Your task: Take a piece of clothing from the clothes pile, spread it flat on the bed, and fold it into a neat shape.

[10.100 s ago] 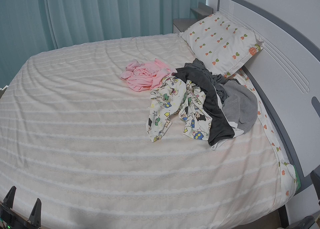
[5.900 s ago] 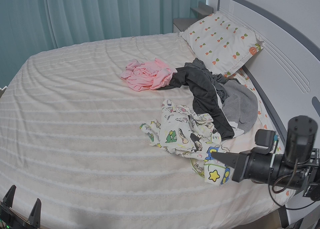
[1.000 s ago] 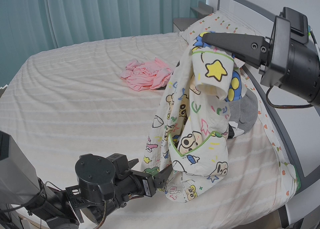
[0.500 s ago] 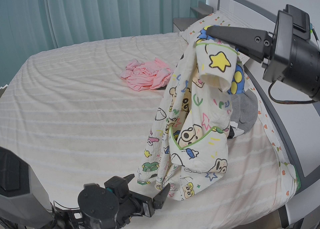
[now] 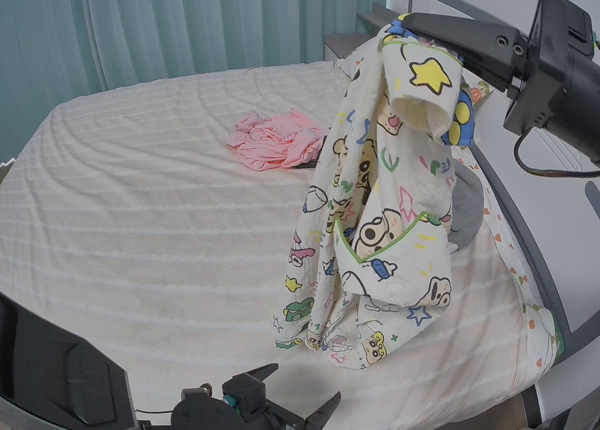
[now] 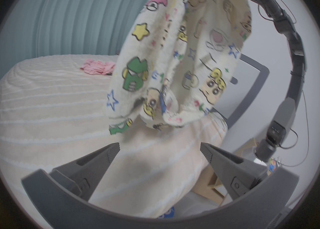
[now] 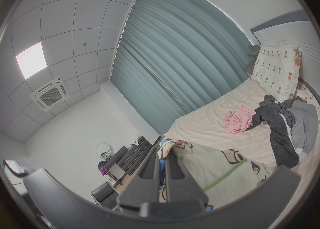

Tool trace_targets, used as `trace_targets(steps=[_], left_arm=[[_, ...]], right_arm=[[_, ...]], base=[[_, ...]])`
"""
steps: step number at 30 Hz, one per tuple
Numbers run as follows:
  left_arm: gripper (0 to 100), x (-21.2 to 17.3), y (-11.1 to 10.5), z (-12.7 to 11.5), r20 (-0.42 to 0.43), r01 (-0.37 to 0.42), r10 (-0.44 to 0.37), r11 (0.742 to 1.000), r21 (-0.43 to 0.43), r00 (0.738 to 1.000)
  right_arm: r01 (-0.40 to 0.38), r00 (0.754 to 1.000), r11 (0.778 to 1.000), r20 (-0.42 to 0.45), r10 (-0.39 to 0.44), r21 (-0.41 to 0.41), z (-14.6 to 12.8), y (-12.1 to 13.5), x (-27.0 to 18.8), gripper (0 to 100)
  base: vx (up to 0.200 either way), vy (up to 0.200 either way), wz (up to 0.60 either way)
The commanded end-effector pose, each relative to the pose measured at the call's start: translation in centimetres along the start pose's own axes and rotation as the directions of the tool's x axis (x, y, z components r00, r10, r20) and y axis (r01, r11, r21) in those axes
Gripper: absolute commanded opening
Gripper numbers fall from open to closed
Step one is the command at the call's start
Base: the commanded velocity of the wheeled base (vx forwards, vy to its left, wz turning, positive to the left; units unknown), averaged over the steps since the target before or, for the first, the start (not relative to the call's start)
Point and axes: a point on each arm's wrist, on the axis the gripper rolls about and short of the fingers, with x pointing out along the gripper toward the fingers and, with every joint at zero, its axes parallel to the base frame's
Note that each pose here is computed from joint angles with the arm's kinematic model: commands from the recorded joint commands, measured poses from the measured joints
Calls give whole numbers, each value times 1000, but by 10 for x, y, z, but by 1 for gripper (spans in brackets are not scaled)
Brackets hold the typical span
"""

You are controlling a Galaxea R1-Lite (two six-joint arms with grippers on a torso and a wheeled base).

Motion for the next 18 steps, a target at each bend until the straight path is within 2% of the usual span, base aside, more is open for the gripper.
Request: trace_targets(steps=[1, 6, 7, 9, 16, 18], left_arm=[[100, -9, -1, -8, -48, 43, -42, 999, 31, 998], [100, -4, 5, -10, -59, 16, -6, 988, 157, 998], [100, -4, 5, -10, -59, 16, -6, 988, 157, 998], [100, 0, 5, -11, -58, 12, 1, 975, 223, 998], [100, 9, 2, -5, -14, -11, 15, 965, 262, 1000], [100, 18, 6, 1, 22, -53, 49, 961, 271, 999]], right_arm=[[-7, 1000, 1000, 9, 7, 9, 3, 2, 0, 0], [-27, 999, 998, 30, 25, 55, 10, 6, 3, 0], [-27, 999, 998, 30, 25, 55, 10, 6, 3, 0], [-25, 999, 998, 27, 24, 63, 9, 6, 6, 0], [-38, 999, 996, 21, 36, 75, 9, 6, 6, 0], [-44, 999, 996, 17, 43, 79, 10, 7, 5, 0]], base=[[0, 0, 0], [0, 0, 0], [0, 0, 0], [0, 0, 0], [0, 0, 0], [0, 0, 0]])
